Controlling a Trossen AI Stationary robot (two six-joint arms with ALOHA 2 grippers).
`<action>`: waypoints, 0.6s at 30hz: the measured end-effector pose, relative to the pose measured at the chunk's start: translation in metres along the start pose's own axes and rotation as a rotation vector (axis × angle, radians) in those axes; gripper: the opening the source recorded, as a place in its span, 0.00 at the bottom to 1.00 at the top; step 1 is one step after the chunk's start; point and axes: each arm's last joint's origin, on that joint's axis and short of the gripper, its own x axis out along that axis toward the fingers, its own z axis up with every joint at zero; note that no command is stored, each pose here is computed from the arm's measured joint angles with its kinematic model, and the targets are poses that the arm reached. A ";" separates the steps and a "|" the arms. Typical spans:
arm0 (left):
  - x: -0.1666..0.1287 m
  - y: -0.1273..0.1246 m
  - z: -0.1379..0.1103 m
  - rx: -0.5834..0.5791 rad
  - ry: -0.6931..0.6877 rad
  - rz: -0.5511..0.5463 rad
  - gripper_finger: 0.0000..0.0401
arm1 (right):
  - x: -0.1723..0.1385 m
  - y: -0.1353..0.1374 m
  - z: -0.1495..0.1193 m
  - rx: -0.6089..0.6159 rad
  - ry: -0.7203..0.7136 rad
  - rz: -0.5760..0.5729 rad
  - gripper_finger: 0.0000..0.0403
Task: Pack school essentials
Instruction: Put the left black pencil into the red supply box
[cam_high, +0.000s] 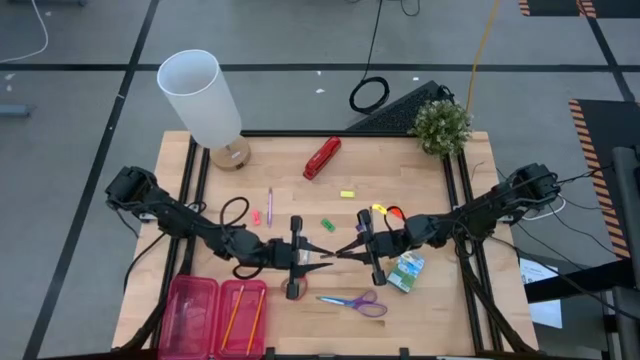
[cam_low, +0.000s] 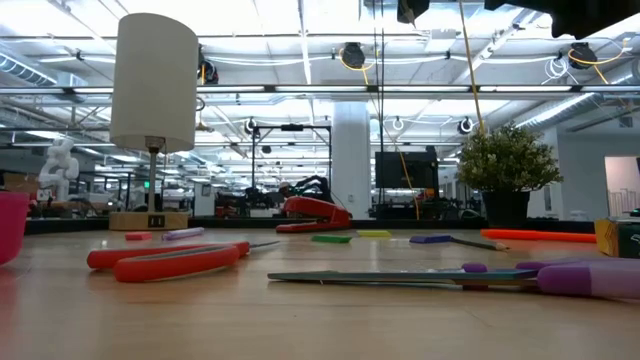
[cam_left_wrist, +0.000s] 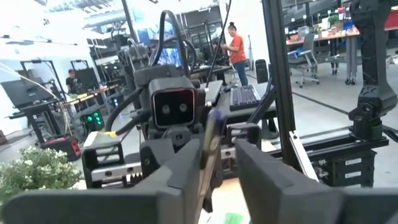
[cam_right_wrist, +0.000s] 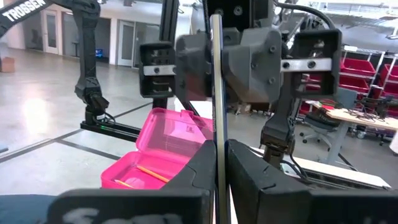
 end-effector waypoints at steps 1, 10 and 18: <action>0.000 0.000 0.000 0.005 -0.004 0.000 0.30 | 0.000 0.000 0.000 0.000 0.001 -0.003 0.05; -0.002 -0.005 0.005 0.055 -0.033 0.010 0.22 | 0.000 0.000 0.000 0.002 0.001 0.002 0.05; -0.003 -0.005 0.004 0.031 -0.013 0.030 0.04 | 0.000 0.000 -0.004 0.020 0.048 0.014 0.11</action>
